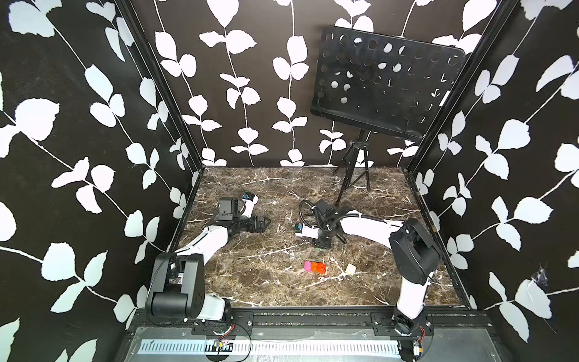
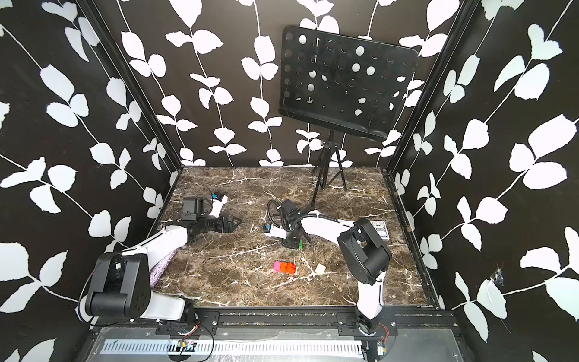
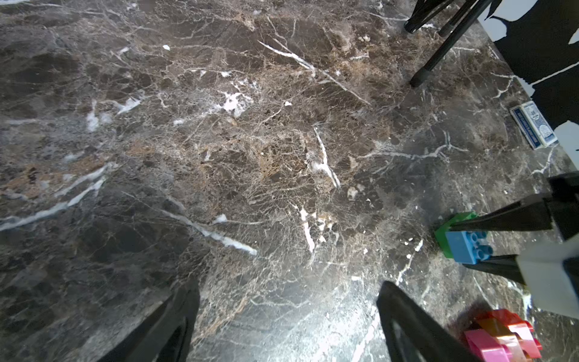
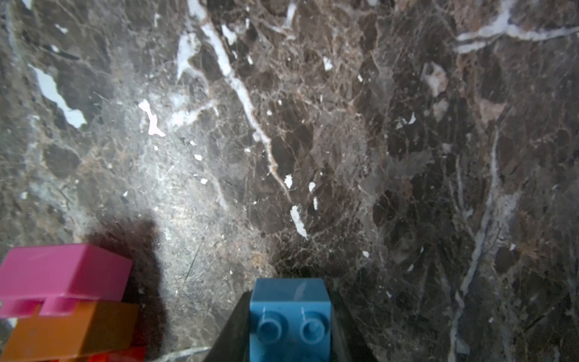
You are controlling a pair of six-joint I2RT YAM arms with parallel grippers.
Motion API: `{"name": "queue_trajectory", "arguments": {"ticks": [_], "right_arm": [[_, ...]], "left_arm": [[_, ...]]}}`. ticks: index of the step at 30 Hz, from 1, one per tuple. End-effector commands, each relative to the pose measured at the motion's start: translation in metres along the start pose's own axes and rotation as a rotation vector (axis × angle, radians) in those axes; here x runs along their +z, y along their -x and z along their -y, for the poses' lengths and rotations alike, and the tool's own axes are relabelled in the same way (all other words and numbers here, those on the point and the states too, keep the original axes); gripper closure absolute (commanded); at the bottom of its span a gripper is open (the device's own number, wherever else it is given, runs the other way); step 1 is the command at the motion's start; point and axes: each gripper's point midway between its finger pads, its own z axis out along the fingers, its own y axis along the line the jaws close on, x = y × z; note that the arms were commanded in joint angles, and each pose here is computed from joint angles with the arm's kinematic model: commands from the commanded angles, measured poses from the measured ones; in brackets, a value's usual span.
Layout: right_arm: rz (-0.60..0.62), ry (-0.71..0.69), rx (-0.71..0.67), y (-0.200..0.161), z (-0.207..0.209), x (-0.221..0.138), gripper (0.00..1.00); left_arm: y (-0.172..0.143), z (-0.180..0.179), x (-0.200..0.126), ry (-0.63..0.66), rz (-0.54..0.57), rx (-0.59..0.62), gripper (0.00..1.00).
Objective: Assemble the letter y with lego
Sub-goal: Assemble the lego brick with the lego brick.
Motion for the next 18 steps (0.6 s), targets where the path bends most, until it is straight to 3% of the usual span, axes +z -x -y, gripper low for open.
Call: {"name": "queue_trajectory", "arguments": {"ticks": [1, 18], "right_arm": [[-0.149, 0.058, 0.045, -0.04, -0.014, 0.016, 0.76], [-0.187, 0.042, 0.062, -0.053, -0.008, 0.017, 0.76]], "left_arm": [[0.001, 0.001, 0.0, 0.005, 0.002, 0.022, 0.09], [0.002, -0.002, -0.003, 0.026, 0.01, 0.042, 0.09]]}}
